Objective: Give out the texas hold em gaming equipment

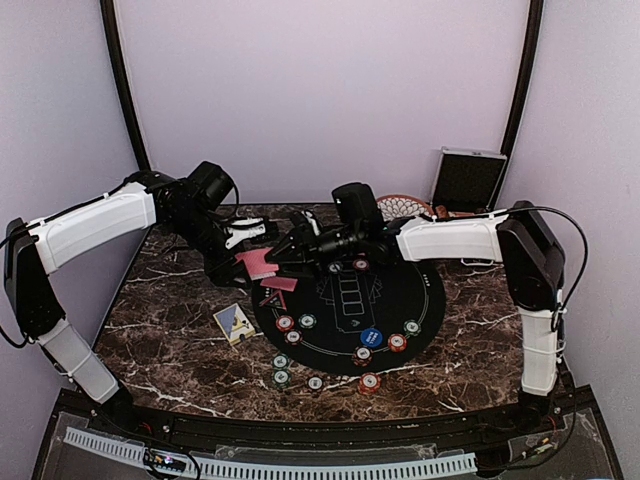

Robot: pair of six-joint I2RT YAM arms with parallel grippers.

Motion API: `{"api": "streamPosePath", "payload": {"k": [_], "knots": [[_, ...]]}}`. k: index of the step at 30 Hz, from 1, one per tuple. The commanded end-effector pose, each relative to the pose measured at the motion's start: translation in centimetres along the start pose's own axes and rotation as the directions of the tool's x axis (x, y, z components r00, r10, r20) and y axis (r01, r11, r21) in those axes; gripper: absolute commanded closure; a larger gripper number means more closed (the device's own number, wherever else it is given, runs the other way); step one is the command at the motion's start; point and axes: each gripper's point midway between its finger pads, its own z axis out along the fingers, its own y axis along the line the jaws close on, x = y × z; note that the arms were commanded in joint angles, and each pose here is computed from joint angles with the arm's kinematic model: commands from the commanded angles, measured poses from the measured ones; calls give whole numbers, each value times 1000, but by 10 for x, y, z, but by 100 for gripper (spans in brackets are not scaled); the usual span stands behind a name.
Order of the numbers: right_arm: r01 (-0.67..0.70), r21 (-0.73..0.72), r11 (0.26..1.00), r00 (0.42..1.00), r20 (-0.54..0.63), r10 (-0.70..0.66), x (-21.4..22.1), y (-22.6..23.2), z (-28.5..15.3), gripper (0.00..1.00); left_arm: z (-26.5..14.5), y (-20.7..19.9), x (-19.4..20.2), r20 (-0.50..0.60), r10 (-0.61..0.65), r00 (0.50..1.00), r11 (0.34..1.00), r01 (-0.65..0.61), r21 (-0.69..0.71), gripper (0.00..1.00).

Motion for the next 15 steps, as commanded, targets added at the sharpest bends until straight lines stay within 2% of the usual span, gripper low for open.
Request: {"api": "streamPosePath", "payload": {"k": [1,8,15], "knots": [[22,-7,1000,1000,-10,-22,-1,4,7,46,-13,-3,-10,46,11,999,1000,-11,-6,100],[23,10,1000,1000,-13,-23,-2,1,10,47,-15,-4,-12,54,10,999,1000,-10,-1,100],[23,36,999,1000,1,-23,-5,-4,5,61,-15,-6,-11,54,11,998,1000,-12,8,100]]}}
